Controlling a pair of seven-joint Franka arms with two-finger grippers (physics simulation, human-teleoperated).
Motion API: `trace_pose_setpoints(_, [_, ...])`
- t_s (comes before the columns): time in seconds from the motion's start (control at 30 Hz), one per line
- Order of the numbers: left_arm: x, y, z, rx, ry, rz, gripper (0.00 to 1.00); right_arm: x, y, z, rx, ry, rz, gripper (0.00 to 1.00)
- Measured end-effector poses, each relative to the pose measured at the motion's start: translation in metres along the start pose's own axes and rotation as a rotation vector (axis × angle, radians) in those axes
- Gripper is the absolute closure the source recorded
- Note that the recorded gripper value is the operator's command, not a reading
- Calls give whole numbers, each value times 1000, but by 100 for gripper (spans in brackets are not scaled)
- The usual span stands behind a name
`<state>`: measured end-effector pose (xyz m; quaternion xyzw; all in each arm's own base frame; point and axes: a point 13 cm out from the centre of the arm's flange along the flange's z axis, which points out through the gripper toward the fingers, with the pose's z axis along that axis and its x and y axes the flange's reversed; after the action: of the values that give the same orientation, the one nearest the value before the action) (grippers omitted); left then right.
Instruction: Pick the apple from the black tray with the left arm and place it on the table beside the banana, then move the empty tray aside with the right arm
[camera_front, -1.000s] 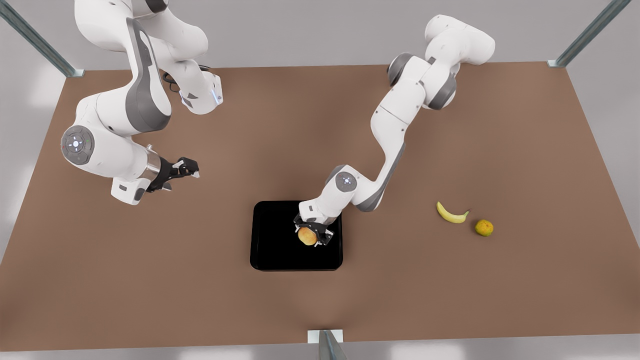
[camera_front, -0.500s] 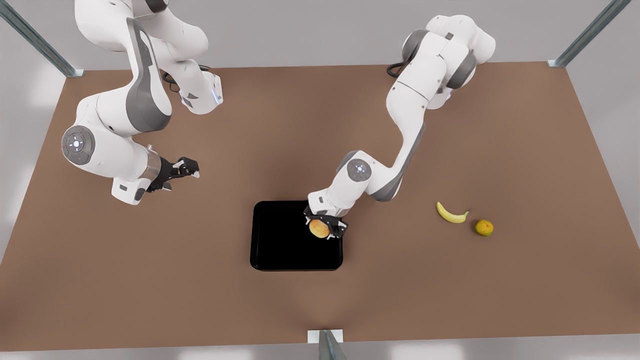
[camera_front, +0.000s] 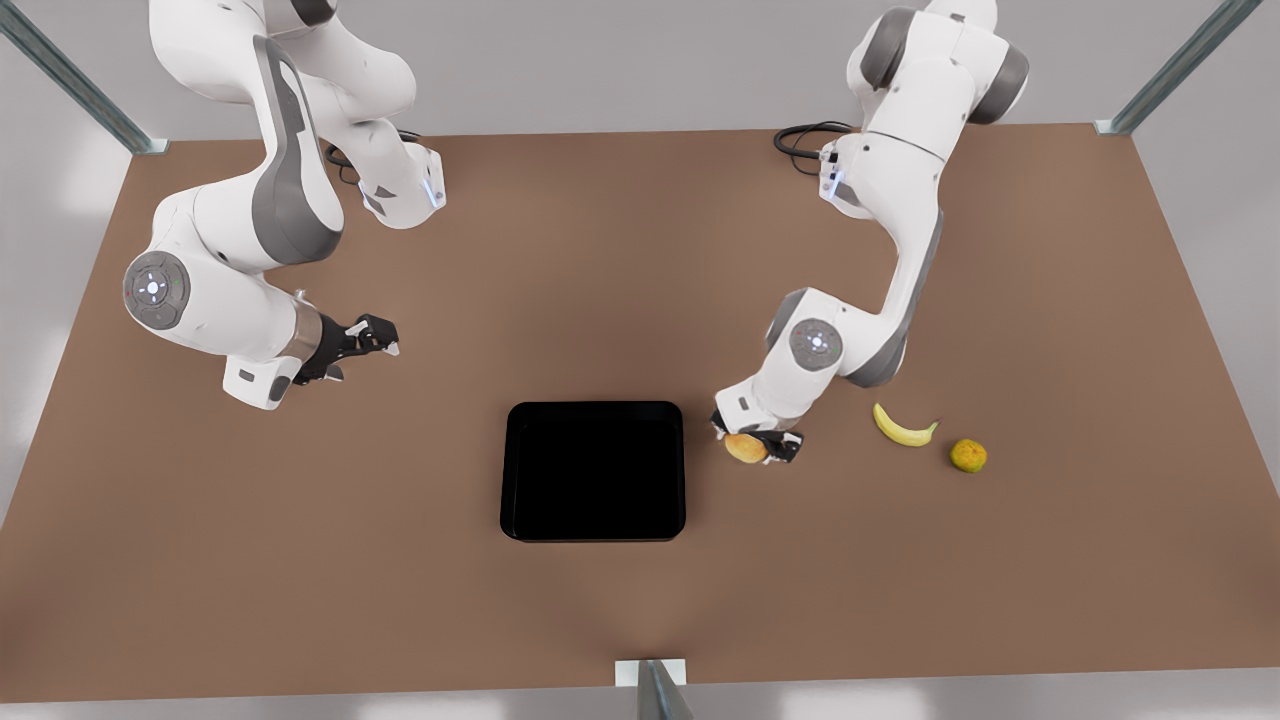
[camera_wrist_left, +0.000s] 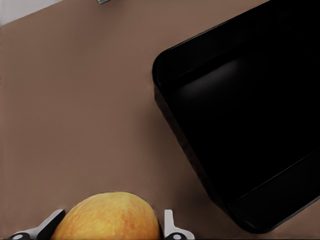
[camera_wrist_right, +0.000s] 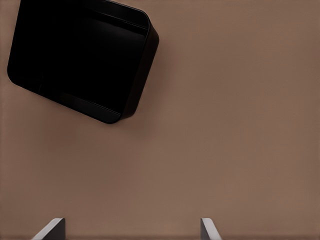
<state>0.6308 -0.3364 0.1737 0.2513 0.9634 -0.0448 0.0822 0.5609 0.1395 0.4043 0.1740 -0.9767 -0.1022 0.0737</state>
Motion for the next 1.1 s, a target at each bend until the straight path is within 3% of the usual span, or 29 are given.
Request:
trace_pose_setpoints(0.2, [30,57,7,-55,63,-9,14,-1,1,-2,4,-4,-4,0])
trace_pose_setpoints(0.27, [38,73,10,-74,79,-6,14,-20,53,-9,54,-29,-112,0])
trace_pose_setpoints(0.33, [43,84,14,-88,92,-1,14,-41,163,40,158,22,-300,0])
trace_pose_setpoints(0.37, [45,87,15,-92,97,3,11,-50,194,48,187,13,-338,0])
trace_pose_setpoints(0.4, [46,88,16,-93,101,7,0,-61,204,53,200,1,-334,0])
trace_pose_setpoints(0.6, [47,89,16,-96,106,26,0,-115,118,146,237,60,-81,0])
trace_pose_setpoints(0.7, [44,90,5,-99,100,31,0,-145,110,169,233,20,-6,0])
trace_pose_setpoints(0.93, [6,101,-202,-50,11,-102,0,-161,89,188,228,-19,149,0])
trace_pose_setpoints(1.1, [57,154,-260,-35,183,-304,0,-171,81,217,234,-41,230,0])
